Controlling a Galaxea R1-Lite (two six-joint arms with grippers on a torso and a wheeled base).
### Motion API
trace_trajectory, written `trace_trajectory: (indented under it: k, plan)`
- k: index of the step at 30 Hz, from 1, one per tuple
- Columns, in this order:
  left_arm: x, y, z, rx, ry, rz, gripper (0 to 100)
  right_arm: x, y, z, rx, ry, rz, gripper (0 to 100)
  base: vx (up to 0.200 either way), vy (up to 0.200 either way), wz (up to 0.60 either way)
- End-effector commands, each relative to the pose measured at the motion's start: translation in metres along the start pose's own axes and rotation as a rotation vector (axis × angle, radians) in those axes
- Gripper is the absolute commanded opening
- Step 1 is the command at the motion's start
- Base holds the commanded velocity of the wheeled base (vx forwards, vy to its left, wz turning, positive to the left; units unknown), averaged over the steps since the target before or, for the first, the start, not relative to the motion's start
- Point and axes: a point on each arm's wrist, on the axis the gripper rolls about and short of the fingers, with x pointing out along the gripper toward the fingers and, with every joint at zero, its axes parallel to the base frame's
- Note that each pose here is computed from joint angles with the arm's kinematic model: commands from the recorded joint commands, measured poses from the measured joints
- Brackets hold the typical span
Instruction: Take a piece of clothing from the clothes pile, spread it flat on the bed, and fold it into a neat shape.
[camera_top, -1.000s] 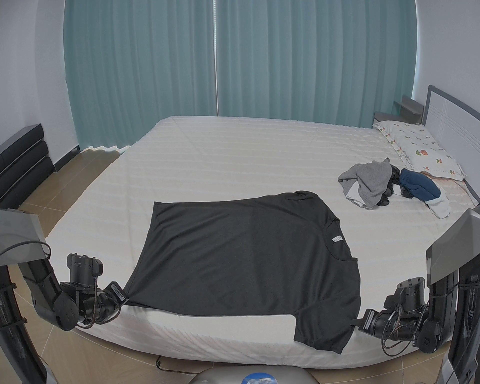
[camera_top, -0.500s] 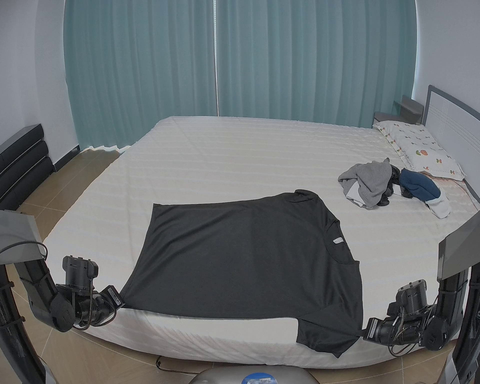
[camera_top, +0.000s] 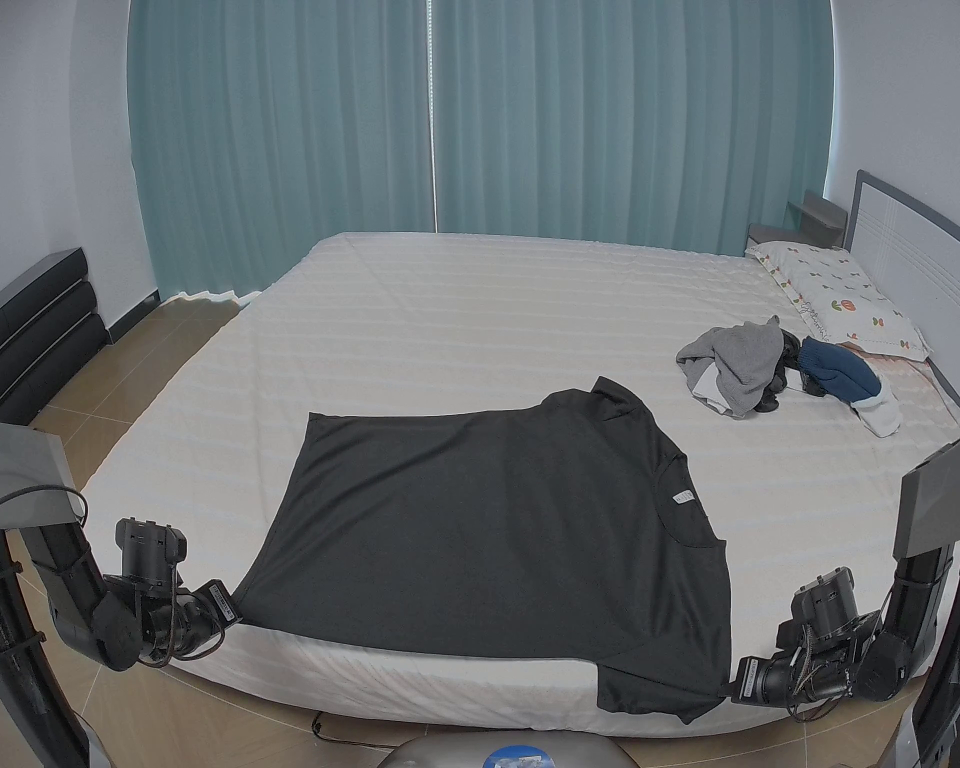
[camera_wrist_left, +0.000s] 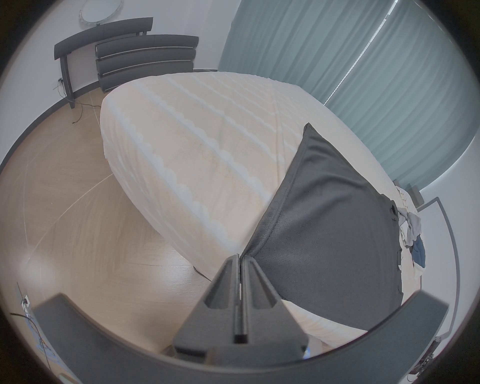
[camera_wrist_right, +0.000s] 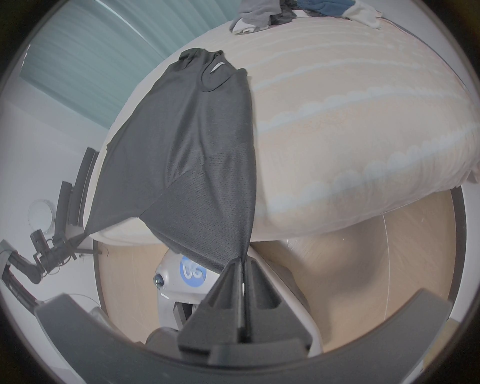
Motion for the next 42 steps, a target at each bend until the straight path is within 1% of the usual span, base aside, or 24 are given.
trace_trajectory:
  k: [1, 6, 8, 9, 12, 16, 18, 20, 22, 25, 27, 31, 33, 36, 42]
  plan:
    - [-0.004, 0.006, -0.001, 0.025, -0.007, 0.012, 0, -0.011, 0.007, -0.006, -0.042, -0.003, 0.025, 0, 0.0, 0.0, 0.0]
    - [-0.011, 0.012, -0.009, 0.091, -0.016, 0.007, 0, -0.012, 0.006, -0.012, -0.069, 0.024, -0.022, 0, 0.0, 0.0, 0.0]
    - [-0.011, 0.012, -0.01, 0.097, -0.016, 0.007, 0, -0.012, 0.006, -0.012, -0.075, 0.028, -0.027, 0, 0.0, 0.0, 0.0]
    - [-0.014, 0.015, -0.014, 0.123, -0.01, 0.01, 0, -0.013, 0.005, -0.013, -0.086, 0.036, -0.041, 0, 0.0, 0.0, 0.0]
    - [-0.016, 0.017, -0.018, 0.156, 0.001, 0.015, 0, -0.016, 0.004, -0.015, -0.092, 0.045, -0.049, 0, 0.0, 0.0, 0.0]
    - [-0.017, 0.019, -0.022, 0.172, 0.019, 0.021, 0, -0.022, 0.003, -0.018, -0.128, 0.064, -0.06, 0, 0.0, 0.0, 0.0]
    - [-0.017, 0.02, -0.023, 0.172, 0.023, 0.023, 0, -0.024, 0.003, -0.018, -0.132, 0.065, -0.061, 0, 0.0, 0.0, 0.0]
    - [-0.019, 0.021, -0.026, 0.185, 0.036, 0.028, 0, -0.027, 0.003, -0.019, -0.141, 0.065, -0.061, 0, 0.0, 0.0, 0.0]
    - [-0.022, 0.024, -0.029, 0.227, 0.053, 0.036, 0, -0.03, 0.001, -0.022, -0.163, 0.088, -0.072, 0, 0.0, 0.0, 0.0]
    - [-0.024, 0.026, -0.032, 0.24, 0.064, 0.042, 0, -0.033, 0.0, -0.024, -0.192, 0.112, -0.084, 0, 0.0, 0.0, 0.0]
    - [-0.024, 0.027, -0.033, 0.246, 0.067, 0.045, 0, -0.033, 0.0, -0.024, -0.195, 0.112, -0.084, 0, 0.0, 0.0, 0.0]
    - [-0.028, 0.03, -0.038, 0.297, 0.098, 0.057, 0, -0.034, -0.001, -0.026, -0.198, 0.128, -0.096, 0, 0.0, 0.0, 0.0]
    - [-0.028, 0.03, -0.038, 0.297, 0.099, 0.058, 0, -0.034, -0.002, -0.027, -0.202, 0.138, -0.103, 0, 0.0, 0.0, 0.0]
    - [-0.029, 0.032, -0.041, 0.301, 0.134, 0.078, 0, -0.035, -0.004, -0.028, -0.219, 0.145, -0.127, 0, 0.0, 0.0, 0.0]
    - [-0.037, 0.033, -0.044, 0.339, 0.166, 0.09, 0, -0.035, -0.004, -0.028, -0.22, 0.143, -0.131, 0, 0.0, 0.0, 0.0]
